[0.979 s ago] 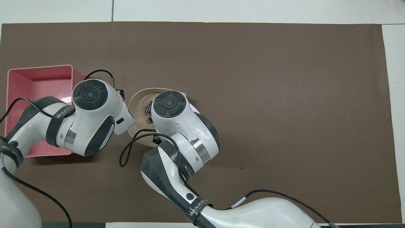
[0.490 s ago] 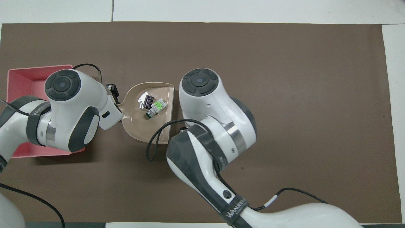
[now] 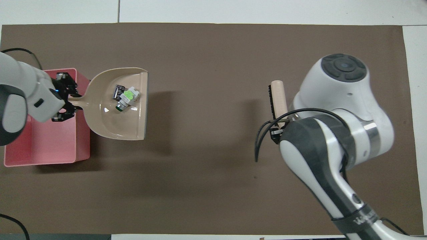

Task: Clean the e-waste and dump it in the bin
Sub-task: 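Tip the dustpan with the left gripper while the right gripper releases the brush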

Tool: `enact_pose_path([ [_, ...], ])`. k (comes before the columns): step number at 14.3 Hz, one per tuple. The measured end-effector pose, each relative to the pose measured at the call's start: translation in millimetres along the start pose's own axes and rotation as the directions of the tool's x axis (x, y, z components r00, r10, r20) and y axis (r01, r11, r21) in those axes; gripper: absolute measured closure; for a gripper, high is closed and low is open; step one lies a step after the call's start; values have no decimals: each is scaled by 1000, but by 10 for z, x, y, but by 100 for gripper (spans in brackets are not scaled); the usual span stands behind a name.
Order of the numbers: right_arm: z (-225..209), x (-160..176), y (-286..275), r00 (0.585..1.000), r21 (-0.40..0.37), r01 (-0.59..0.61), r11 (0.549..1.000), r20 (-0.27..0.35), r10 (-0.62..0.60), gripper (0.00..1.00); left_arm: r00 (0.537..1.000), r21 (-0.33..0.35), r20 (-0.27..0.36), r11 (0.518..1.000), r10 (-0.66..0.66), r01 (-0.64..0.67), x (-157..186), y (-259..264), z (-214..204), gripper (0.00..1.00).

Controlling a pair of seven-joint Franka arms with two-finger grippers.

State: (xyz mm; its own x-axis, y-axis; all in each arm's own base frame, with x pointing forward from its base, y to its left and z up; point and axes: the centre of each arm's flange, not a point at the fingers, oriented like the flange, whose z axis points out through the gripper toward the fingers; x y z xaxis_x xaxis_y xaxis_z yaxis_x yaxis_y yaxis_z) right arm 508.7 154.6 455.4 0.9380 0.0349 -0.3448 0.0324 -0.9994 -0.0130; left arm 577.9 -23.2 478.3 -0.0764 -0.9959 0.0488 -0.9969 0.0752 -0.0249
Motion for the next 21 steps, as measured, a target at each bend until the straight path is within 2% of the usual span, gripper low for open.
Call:
enact_pose_path([
  [4,142,-32,1281,998,10,26,1000,56,-27,74,1000,47,-6,999,-11,12,-1149,8,-328,67],
  [6,283,-86,1905,998,35,43,998,48,-44,74,1000,58,5,998,19,-20,-1629,32,-427,67],
  [7,385,-117,2202,998,41,54,998,23,-55,74,999,60,16,998,36,-37,-1855,56,-438,67],
  [8,504,-140,2425,998,24,62,998,-10,-61,74,998,52,41,997,50,-52,-2061,85,-438,67],
  [10,720,-159,2523,996,-11,69,998,-48,-70,74,987,17,144,997,76,-79,-2325,91,-469,67],
  [15,954,-167,2396,997,-20,63,998,-50,-64,74,923,-35,373,995,98,-92,-2443,-5,-512,67],
  [19,1110,-173,2392,997,-20,47,999,-59,-48,74,838,-101,533,992,118,-75,-2133,-115,-347,67],
  [21,1140,-181,2387,998,-17,13,1000,-54,-14,74,817,-106,565,992,115,-66,-1999,-141,-271,67],
])
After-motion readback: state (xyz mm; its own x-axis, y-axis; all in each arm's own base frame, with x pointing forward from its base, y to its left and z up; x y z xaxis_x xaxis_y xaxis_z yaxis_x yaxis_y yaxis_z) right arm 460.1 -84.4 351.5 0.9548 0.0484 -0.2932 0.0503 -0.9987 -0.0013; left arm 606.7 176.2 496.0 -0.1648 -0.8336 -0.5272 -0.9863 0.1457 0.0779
